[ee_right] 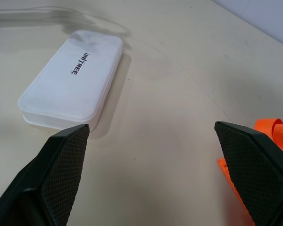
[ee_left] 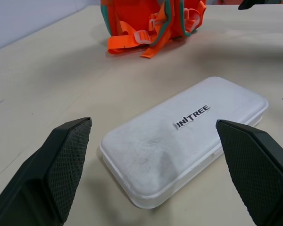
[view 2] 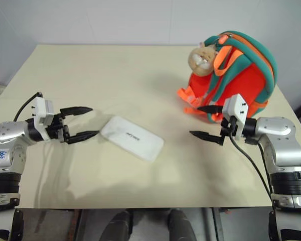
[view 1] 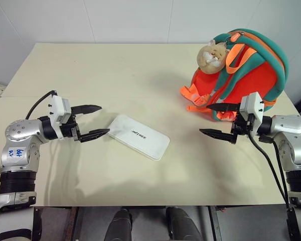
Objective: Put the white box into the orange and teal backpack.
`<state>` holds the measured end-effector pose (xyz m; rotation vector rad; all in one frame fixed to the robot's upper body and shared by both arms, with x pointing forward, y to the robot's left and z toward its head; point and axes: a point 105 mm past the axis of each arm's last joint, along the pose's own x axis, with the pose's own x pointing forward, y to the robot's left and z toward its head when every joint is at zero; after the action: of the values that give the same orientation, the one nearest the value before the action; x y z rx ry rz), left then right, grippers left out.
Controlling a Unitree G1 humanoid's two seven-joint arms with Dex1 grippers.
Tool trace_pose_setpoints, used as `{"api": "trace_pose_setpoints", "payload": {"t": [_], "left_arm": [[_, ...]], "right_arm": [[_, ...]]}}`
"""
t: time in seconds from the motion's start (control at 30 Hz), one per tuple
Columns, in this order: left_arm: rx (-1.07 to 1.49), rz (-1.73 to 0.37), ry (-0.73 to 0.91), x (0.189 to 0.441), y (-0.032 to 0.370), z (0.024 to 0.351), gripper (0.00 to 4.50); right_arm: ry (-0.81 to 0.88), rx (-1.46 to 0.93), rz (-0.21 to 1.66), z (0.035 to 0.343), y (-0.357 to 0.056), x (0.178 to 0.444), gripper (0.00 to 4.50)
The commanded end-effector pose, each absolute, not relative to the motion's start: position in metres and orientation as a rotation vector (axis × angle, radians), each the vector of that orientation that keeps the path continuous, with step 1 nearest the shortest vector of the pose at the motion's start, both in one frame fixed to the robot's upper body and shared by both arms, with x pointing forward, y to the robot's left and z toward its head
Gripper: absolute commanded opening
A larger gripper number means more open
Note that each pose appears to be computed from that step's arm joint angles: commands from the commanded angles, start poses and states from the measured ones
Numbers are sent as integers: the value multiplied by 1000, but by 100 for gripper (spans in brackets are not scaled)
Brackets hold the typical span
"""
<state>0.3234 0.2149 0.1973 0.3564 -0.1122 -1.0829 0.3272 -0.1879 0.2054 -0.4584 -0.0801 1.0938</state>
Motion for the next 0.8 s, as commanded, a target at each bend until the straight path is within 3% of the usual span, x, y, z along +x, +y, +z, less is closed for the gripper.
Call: {"api": "trace_pose_setpoints", "payload": {"t": [0.03,0.2,0.53,0.63,0.8], "left_arm": [[378,-1071,-165,325,215,209,450],[372,-1020,-191,326,217,210,450],[451,-980,-156,332,245,222,450],[475,-967,-122,334,255,219,394],[487,-960,-77,343,264,215,239]], "right_arm": [[-131,-504,1079,223,-191,329,449],[-139,-473,1076,219,-181,334,449],[-149,-398,1216,205,-125,307,449],[-107,-439,1171,189,-121,306,392],[-82,-468,1108,177,-115,308,224]]}}
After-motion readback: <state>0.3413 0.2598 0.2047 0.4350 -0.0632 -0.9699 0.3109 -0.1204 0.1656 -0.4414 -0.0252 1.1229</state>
